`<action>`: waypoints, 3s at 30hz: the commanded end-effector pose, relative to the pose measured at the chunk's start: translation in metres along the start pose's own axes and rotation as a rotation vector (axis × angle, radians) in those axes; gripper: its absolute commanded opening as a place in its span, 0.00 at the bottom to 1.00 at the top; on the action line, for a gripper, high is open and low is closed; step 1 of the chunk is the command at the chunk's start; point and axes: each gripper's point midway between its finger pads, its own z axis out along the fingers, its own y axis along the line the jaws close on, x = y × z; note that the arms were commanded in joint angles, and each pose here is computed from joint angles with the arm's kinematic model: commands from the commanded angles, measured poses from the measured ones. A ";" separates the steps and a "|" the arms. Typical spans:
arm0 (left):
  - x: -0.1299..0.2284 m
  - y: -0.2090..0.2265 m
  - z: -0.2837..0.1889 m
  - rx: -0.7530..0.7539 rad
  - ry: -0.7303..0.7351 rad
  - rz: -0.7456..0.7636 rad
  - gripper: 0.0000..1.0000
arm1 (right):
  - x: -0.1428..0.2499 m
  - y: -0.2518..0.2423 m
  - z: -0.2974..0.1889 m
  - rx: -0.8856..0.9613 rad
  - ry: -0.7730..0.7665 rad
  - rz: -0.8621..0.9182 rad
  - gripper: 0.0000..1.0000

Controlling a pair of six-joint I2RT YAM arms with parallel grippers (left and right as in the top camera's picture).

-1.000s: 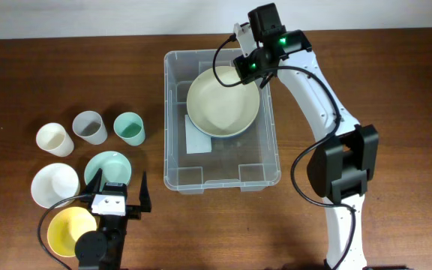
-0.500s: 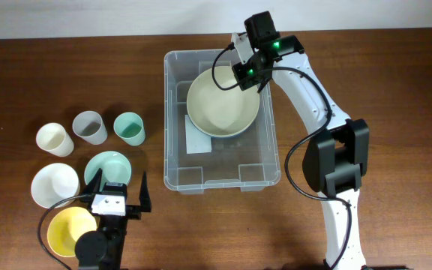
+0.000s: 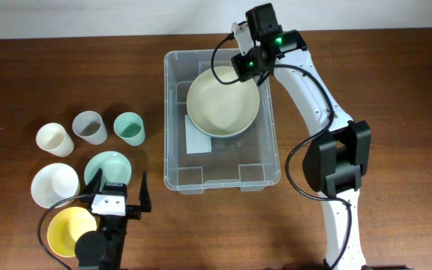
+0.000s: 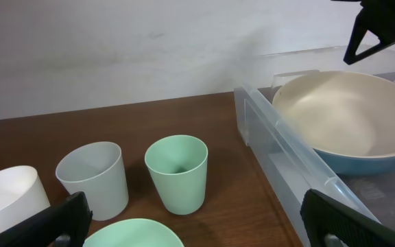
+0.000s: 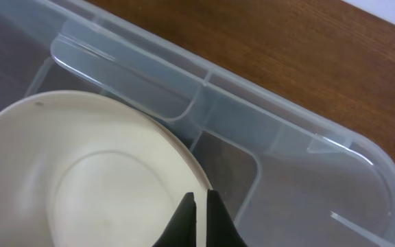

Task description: Pack container

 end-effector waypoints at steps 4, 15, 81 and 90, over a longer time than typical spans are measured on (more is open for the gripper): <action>0.002 -0.001 0.000 0.003 0.005 0.005 1.00 | 0.004 -0.020 0.000 0.025 0.009 0.037 0.04; 0.002 -0.001 0.000 0.003 0.005 0.005 1.00 | 0.035 -0.020 0.021 0.010 0.106 0.054 0.04; -0.076 0.032 0.075 -0.153 0.856 -0.234 1.00 | 0.218 -0.067 -0.303 0.324 0.243 0.729 0.99; -0.078 0.032 0.078 -0.152 0.843 -0.235 1.00 | 0.301 -0.044 -0.237 0.315 0.266 0.734 0.99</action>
